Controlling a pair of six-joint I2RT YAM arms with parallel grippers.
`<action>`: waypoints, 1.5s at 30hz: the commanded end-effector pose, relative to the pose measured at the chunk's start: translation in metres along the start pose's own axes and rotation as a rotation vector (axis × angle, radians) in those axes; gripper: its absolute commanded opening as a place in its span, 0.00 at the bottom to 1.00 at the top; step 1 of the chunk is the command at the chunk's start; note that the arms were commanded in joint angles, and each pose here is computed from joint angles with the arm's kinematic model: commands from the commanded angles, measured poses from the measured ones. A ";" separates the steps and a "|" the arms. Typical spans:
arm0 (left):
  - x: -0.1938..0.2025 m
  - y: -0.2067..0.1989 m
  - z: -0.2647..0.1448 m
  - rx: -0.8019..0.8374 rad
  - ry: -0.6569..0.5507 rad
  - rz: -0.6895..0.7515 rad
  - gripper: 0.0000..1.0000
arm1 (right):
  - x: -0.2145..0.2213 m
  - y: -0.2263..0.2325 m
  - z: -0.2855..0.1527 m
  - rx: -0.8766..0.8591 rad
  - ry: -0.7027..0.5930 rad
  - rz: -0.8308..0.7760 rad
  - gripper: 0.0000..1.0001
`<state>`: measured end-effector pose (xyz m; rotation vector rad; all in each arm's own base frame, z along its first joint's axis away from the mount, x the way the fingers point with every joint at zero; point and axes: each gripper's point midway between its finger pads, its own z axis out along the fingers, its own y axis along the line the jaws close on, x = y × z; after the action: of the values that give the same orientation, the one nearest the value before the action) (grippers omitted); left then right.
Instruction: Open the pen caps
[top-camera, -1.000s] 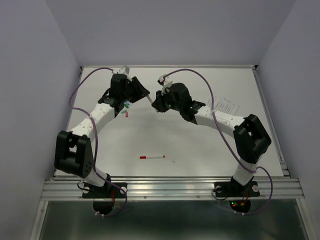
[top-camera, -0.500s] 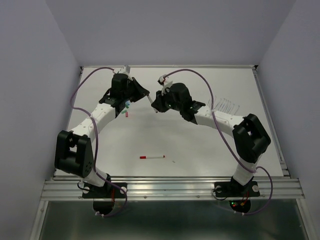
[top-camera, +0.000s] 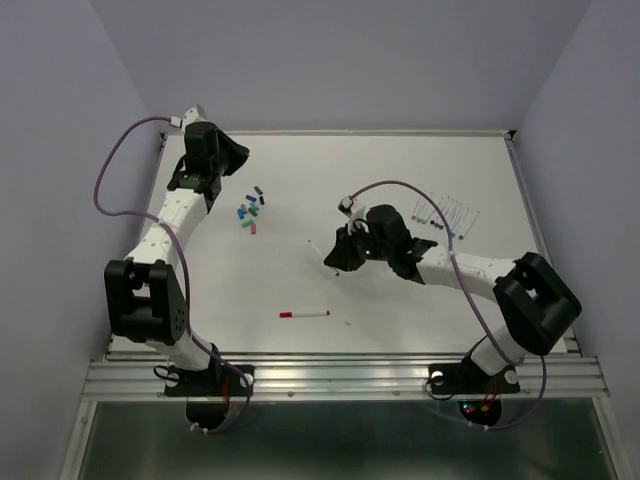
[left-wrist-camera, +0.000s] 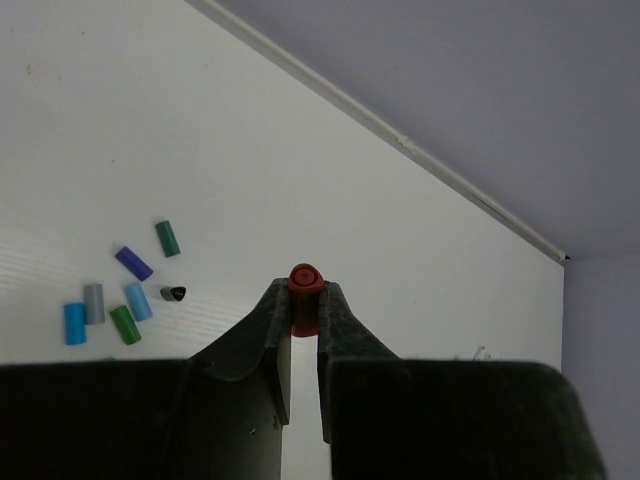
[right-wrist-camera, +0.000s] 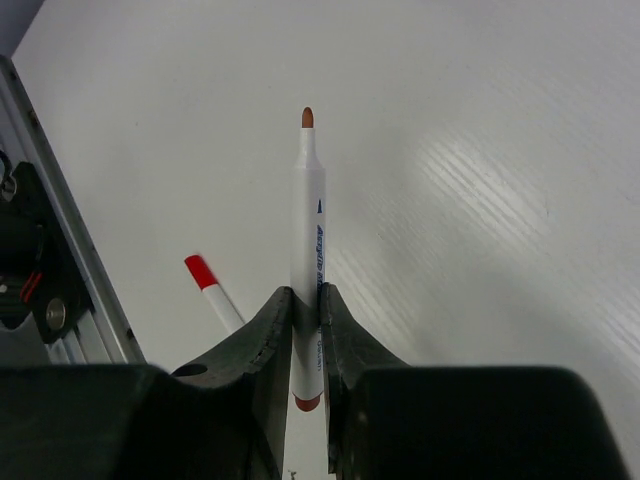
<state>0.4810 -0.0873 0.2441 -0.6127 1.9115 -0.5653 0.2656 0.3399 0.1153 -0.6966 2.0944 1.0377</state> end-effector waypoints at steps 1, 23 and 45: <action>-0.025 -0.023 -0.013 0.043 -0.073 0.041 0.00 | -0.044 0.017 -0.018 0.000 -0.142 -0.049 0.01; 0.112 0.092 0.035 -0.304 0.334 0.186 0.00 | -0.079 -0.098 -0.055 0.453 -0.225 0.096 0.01; 0.127 0.116 0.046 -0.410 0.390 0.240 0.49 | -0.071 -0.123 -0.059 0.526 -0.207 0.130 0.01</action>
<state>0.4492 -0.0868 0.0488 -0.5710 2.4924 -0.1614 0.3610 0.2381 0.1136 -0.2104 2.1921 0.5633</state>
